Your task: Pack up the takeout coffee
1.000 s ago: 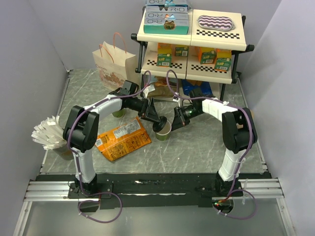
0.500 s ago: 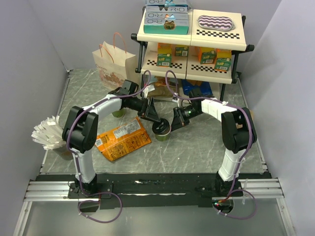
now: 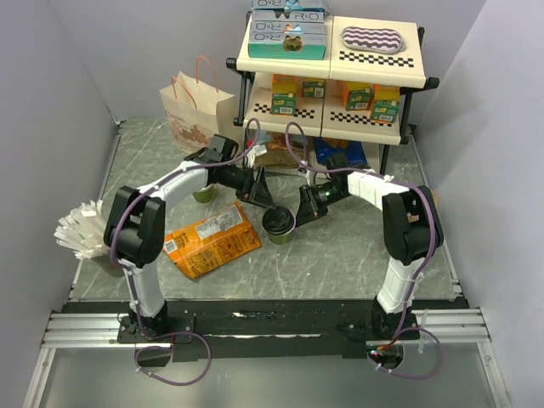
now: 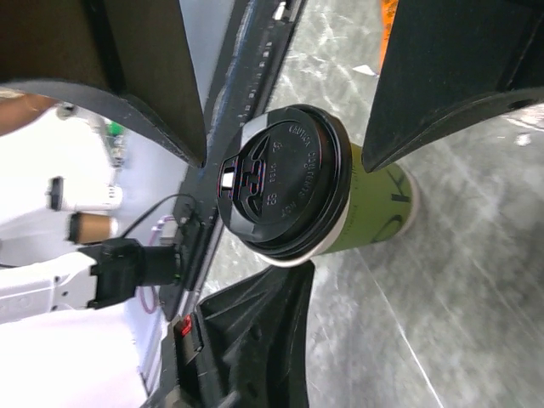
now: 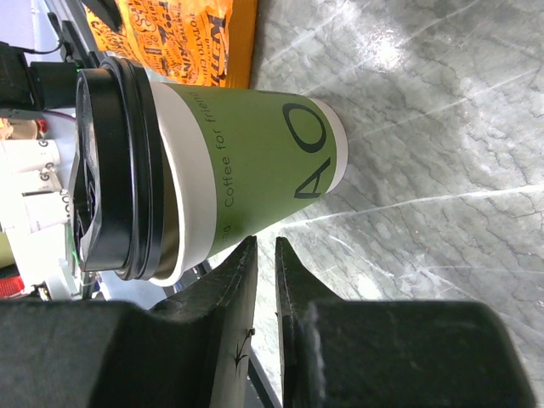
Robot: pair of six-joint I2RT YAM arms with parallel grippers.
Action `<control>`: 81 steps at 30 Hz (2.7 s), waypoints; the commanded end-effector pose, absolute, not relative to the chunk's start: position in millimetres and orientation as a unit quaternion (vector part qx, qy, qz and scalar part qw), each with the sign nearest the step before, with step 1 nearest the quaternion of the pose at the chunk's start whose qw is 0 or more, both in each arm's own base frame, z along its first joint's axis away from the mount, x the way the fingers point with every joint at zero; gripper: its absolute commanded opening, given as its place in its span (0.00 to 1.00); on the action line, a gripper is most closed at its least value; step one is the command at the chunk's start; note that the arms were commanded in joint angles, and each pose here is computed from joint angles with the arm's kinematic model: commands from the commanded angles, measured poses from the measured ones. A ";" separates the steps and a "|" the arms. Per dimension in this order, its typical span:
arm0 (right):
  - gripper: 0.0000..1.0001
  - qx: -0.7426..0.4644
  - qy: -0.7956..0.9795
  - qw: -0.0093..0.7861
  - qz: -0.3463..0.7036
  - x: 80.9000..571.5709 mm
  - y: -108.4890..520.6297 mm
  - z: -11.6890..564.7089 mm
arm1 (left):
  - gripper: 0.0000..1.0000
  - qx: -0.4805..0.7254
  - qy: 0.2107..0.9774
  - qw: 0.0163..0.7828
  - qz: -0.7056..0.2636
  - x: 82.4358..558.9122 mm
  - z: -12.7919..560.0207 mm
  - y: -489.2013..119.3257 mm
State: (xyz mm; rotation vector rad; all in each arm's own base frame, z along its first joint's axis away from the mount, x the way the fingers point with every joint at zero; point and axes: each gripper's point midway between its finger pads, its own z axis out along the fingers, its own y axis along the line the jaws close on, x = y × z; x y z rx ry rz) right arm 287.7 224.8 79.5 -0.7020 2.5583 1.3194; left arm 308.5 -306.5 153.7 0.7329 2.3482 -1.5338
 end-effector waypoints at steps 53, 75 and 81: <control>0.21 -0.198 0.840 0.005 0.505 243.4 253.5 92.1 | 0.75 0.475 0.709 0.107 -0.510 235.6 175.5 -336.6; 0.22 -0.184 0.845 0.000 0.502 247.8 257.3 87.1 | 0.76 0.469 0.705 0.117 -0.518 248.3 178.3 -352.2; 0.22 -0.180 0.846 -0.002 0.502 248.4 257.8 84.9 | 0.77 0.467 0.704 0.121 -0.521 250.0 171.8 -354.3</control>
